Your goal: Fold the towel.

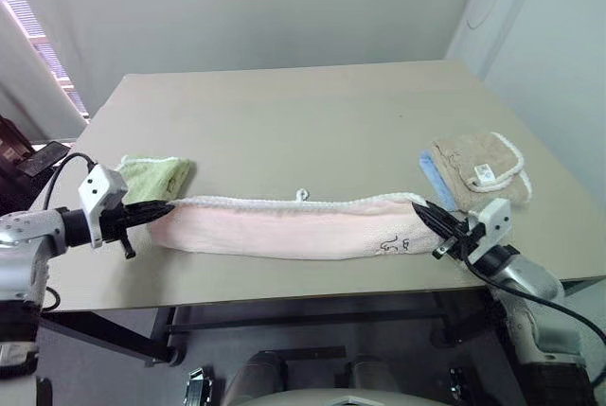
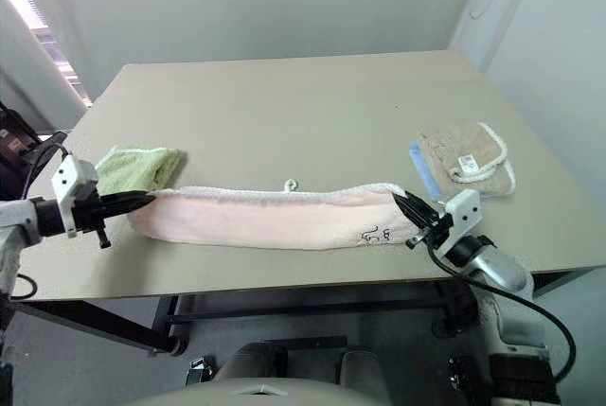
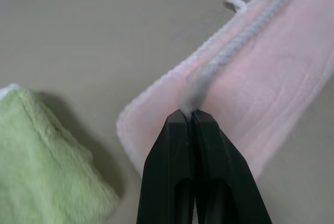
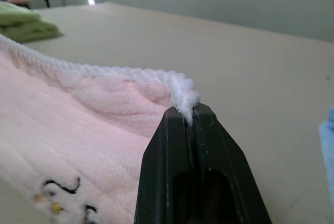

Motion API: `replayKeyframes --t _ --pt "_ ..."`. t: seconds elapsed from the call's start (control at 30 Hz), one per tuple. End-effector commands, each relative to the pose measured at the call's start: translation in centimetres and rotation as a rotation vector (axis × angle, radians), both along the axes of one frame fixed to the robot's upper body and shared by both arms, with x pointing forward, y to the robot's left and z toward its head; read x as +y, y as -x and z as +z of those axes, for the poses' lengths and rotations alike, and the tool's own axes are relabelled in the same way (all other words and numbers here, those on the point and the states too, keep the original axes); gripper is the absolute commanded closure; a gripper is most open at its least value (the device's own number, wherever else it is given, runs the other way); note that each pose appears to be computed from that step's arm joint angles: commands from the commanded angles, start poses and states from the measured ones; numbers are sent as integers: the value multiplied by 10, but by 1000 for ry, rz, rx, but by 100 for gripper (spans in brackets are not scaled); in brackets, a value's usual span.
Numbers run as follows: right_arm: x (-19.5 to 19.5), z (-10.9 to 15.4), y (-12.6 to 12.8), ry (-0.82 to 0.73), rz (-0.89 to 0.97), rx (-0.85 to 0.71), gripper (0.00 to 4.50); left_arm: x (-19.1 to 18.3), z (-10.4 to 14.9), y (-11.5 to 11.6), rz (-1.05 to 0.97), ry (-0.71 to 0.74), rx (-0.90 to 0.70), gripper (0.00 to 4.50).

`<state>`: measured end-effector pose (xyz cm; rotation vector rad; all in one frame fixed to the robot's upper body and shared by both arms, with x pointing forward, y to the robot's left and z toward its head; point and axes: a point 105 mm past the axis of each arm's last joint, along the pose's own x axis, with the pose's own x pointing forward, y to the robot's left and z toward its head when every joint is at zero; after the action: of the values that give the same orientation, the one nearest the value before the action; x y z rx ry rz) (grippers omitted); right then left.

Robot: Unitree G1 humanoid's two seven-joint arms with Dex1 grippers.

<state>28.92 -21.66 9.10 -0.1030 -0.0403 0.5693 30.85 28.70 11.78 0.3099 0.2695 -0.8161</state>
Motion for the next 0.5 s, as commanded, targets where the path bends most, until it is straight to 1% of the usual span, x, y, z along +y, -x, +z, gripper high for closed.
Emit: replayKeyframes --t 0.03,0.13,0.2,0.3,0.4,0.5 --pt "1 6 -15 -17 -33 -47 450 0 6 -27 60 0 -99 447" --pt "4 -2 -23 8 -31 -29 450 -7 -4 -43 86 12 -84 447" --pt "2 -3 -30 5 -83 -35 450 -9 -12 -48 104 24 -74 447" --pt "9 -1 -32 -15 -68 -33 450 -11 -26 -46 93 9 -36 447" --pt "12 -2 -31 -21 -57 -25 450 -13 -30 -44 79 25 -7 447" --pt "12 0 -33 -49 -81 -19 450 -11 -31 -46 99 53 13 382"
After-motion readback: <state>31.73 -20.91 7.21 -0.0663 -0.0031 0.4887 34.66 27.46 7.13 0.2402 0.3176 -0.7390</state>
